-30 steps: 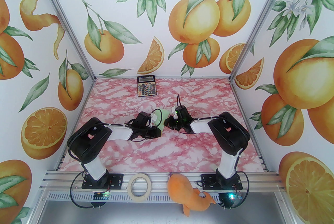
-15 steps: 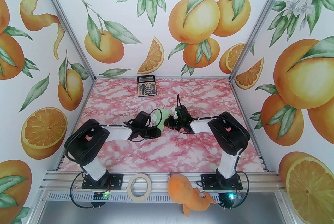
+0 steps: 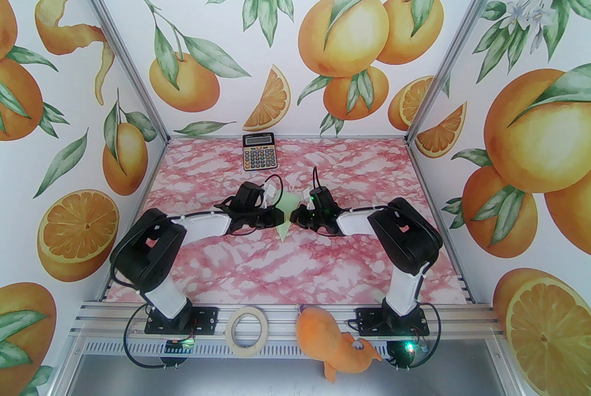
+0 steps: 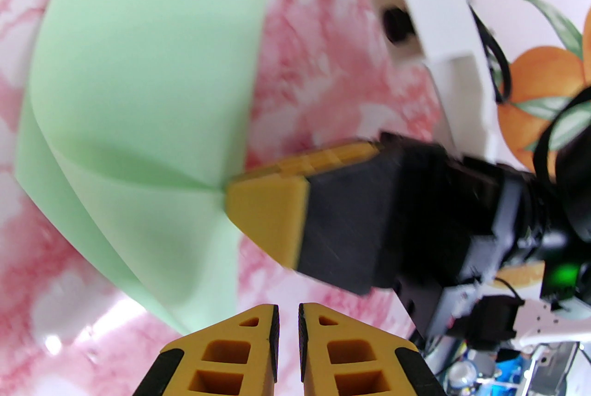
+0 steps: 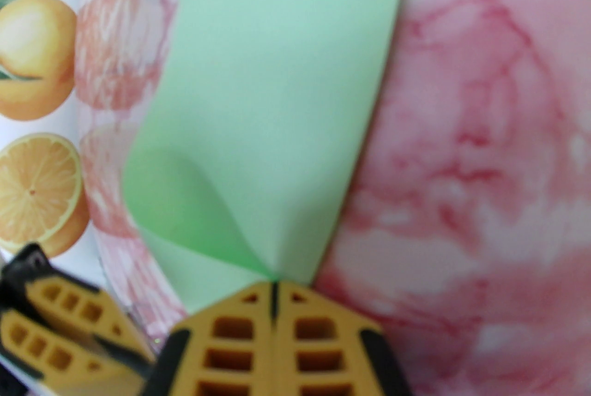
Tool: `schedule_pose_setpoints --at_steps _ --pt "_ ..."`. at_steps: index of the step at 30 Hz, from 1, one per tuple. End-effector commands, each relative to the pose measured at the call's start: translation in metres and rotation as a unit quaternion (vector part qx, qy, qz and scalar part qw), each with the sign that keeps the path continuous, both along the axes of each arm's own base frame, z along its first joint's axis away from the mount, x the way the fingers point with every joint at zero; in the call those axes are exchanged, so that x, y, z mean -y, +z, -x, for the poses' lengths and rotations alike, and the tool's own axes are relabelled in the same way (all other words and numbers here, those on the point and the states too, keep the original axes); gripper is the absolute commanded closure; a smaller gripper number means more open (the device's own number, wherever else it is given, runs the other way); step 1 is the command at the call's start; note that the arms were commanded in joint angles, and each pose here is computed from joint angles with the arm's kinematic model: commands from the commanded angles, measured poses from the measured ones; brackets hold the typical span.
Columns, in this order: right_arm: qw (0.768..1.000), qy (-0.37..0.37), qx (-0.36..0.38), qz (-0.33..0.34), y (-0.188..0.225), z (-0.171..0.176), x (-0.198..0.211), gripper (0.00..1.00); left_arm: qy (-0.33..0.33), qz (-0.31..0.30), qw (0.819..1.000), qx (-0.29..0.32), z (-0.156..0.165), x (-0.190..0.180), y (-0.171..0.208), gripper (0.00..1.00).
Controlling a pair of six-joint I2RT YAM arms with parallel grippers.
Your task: Fold a paper plane with a square sheet of paper (fold left side to right side)
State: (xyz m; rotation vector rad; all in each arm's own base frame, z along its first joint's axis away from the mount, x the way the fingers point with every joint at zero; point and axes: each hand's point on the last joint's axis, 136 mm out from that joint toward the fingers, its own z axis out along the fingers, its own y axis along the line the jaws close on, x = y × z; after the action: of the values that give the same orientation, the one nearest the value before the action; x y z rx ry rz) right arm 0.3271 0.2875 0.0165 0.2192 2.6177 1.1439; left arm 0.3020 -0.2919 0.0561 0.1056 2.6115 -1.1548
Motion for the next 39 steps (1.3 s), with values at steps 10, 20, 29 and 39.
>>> schedule_pose_setpoints --at_steps 10,20,29,39 --pt "0.999 -0.009 -0.016 0.035 -0.019 0.004 0.008 1.00 0.001 -0.032 0.999 -0.012 -0.005 -0.009 -0.025 0.84" --pt "0.999 -0.010 -0.016 0.035 -0.019 0.004 0.008 1.00 0.006 -0.061 0.998 -0.032 0.004 -0.021 -0.045 0.84" --pt "0.999 -0.008 -0.015 0.034 -0.018 0.004 0.007 1.00 0.008 -0.069 0.997 -0.046 0.007 -0.024 -0.056 0.84" --pt "0.999 -0.007 -0.016 0.034 -0.018 0.005 0.007 1.00 0.012 -0.043 0.999 -0.013 -0.007 -0.017 -0.018 0.84"
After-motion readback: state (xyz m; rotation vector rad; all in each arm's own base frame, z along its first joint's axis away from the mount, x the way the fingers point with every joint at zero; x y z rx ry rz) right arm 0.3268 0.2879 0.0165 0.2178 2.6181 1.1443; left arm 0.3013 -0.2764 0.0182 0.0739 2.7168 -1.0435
